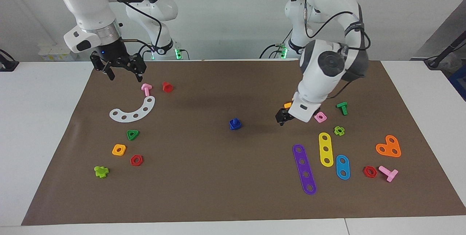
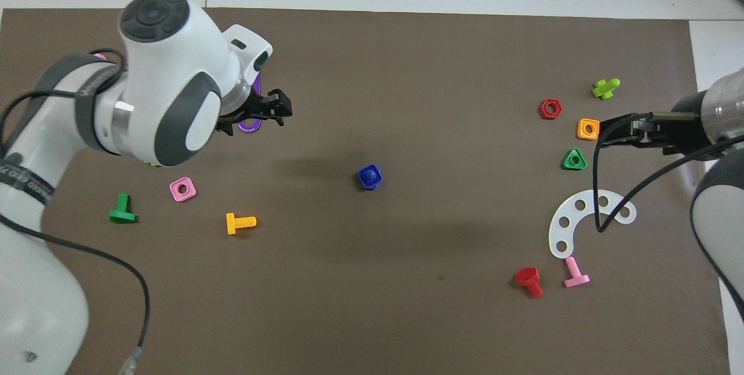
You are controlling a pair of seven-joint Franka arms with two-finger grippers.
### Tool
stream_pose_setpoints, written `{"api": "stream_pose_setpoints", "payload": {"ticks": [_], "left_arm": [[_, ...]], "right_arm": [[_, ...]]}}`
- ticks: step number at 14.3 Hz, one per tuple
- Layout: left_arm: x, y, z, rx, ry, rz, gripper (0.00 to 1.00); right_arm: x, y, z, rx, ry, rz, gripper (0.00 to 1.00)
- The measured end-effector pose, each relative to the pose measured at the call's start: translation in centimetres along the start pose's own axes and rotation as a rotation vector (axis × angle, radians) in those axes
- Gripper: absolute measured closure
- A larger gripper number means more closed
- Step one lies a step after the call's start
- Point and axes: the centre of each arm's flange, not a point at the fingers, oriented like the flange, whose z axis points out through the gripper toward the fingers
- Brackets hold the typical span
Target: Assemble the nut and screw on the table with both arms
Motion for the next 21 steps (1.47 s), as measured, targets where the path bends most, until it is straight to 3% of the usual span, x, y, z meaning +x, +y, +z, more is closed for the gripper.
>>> {"api": "stream_pose_setpoints", "payload": {"ticks": [4,7,14,21], "left_arm": [[0.5,-10.8,-3.0,-0.004,-0.034,0.159,0.0],[-0.8,-16.1,-5.6,-0.008,-0.016,0.176,0.0],[-5.6,-17.4,-14.1,0.052,0.111,0.172,0.0],[-6.1,-17.5,-15.3,0.08,0.136,0.174,0.0]], "right_arm": [[0.0,-0.2,-0.2,0.001,0.004,-0.003,0.0],[0.0,-0.3,-0.2,0.001,0.003,-0.005,0.0],[-0.4,-0.2,0.0,-0.006,-0.028,-0.008,0.0],[-0.4,-0.1,0.0,-0.006,-0.029,-0.007,0.0]]}}
